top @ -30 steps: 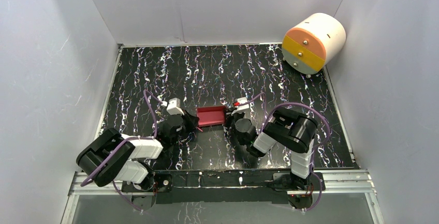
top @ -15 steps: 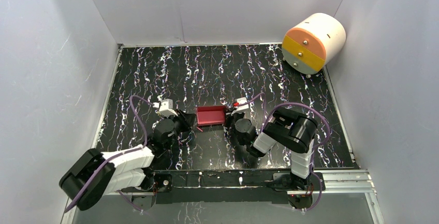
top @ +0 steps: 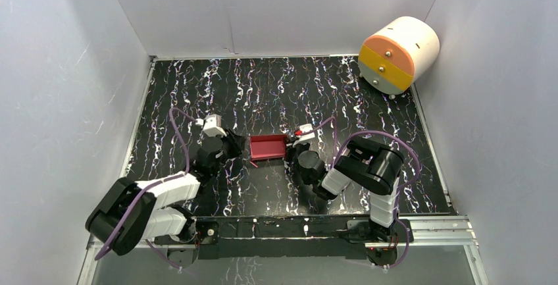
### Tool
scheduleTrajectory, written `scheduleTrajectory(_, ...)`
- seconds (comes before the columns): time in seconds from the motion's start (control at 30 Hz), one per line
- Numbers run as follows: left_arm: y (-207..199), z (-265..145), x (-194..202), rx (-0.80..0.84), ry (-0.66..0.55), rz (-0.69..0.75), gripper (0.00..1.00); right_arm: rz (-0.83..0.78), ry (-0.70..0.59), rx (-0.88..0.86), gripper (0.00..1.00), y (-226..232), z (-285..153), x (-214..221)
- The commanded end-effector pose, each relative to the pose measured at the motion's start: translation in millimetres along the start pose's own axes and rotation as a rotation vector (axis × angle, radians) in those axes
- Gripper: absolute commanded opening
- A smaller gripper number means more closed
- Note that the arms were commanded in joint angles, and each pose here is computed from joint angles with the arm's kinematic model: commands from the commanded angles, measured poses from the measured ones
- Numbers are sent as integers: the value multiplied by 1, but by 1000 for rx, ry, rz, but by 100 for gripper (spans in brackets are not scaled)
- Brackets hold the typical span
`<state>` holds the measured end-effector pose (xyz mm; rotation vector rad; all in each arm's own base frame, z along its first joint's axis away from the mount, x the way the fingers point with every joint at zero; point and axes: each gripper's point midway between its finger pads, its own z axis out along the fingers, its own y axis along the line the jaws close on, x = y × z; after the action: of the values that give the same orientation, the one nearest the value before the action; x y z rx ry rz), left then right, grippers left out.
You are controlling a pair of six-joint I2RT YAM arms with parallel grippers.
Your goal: Fold the paper box
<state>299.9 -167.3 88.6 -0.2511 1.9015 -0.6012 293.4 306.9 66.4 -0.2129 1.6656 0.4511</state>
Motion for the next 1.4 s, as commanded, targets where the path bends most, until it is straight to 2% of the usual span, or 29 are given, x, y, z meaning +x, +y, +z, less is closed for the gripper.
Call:
scheduleTrajectory(0.0, -29, 13, -7, 103, 15, -11, 22, -87, 98, 21, 4, -8, -4, 27)
scheduleTrajectory(0.3, -57, 20, 17, 199, 116, -84, 19, -100, 105, 5, 4, -2, -1, 28)
scheduleTrajectory(0.67, -63, 20, 31, 179, 155, -228, 19, -121, 129, -6, 4, 4, -1, 37)
scheduleTrajectory(1.2, -93, 31, 1, 204, 110, -435, 23, -122, 146, -36, 4, 24, 1, 42)
scheduleTrajectory(1.3, -85, 35, 8, 167, 108, -425, 23, -104, 147, -32, 4, 25, -1, 41)
scheduleTrajectory(1.37, -75, 36, 15, 139, 106, -370, 23, -93, 149, -35, 4, 26, -2, 41)
